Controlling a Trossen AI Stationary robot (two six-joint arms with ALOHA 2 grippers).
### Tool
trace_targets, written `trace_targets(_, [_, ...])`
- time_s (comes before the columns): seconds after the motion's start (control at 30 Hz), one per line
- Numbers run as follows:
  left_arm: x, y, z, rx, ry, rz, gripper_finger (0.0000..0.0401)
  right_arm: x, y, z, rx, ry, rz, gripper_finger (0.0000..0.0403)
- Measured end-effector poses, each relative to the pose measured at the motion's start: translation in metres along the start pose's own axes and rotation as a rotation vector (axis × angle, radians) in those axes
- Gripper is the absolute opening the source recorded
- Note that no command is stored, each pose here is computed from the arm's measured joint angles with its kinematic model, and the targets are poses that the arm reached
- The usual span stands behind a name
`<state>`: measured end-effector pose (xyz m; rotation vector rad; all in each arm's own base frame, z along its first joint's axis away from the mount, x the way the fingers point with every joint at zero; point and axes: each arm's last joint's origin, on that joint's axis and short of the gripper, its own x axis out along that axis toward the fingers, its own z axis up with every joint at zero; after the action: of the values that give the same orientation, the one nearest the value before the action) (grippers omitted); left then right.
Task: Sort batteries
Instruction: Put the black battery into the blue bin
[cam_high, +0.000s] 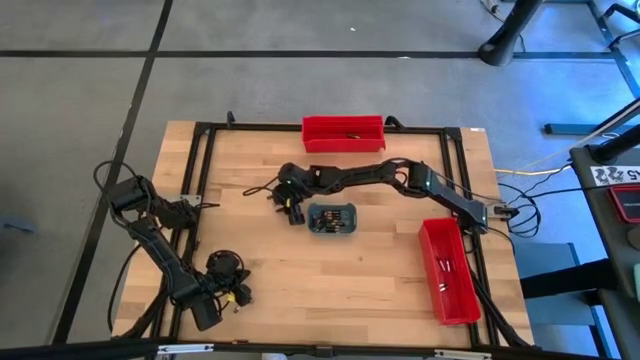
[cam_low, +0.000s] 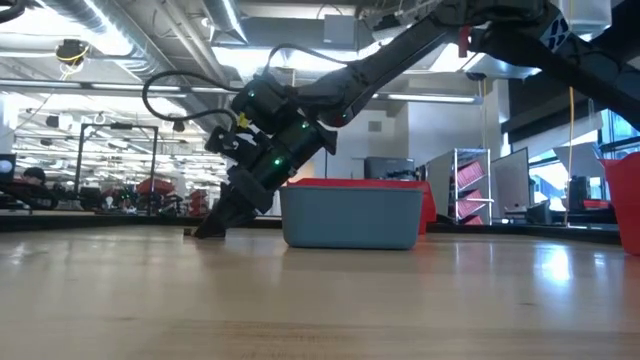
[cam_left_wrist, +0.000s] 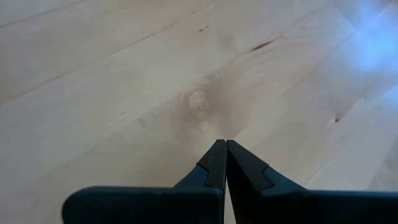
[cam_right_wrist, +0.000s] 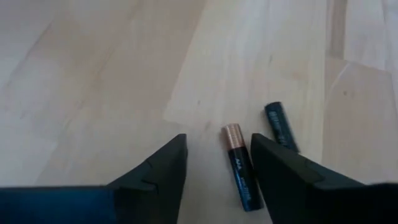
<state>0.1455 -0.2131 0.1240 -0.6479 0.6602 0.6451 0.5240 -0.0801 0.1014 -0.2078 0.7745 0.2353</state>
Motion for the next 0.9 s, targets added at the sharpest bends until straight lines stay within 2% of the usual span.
trace_targets(0.13, [0.000, 0.000, 0.000, -0.003, 0.000, -0.001, 0.0001, 0.002, -0.004, -0.007, 0.014, 0.008, 0.021, 0.0130])
trace_targets(0.33, [0.000, 0.000, 0.000, -0.002, 0.001, 0.000, 0.0001, 0.007, -0.018, -0.024, 0.048, 0.020, 0.056, 0.0022])
trace_targets(0.53, [0.000, 0.000, 0.000, -0.001, 0.000, 0.001, 0.0001, 0.011, -0.021, -0.029, 0.087, -0.007, 0.084, 0.0028])
trace_targets(0.77, [0.000, 0.000, 0.000, 0.000, 0.000, 0.002, 0.0001, -0.014, -0.029, 0.002, 0.115, -0.147, 0.018, 0.0018])
trace_targets(0.9, [0.000, 0.000, 0.000, -0.008, 0.000, 0.002, 0.0001, -0.060, -0.034, 0.038, 0.083, -0.215, -0.049, 0.0018])
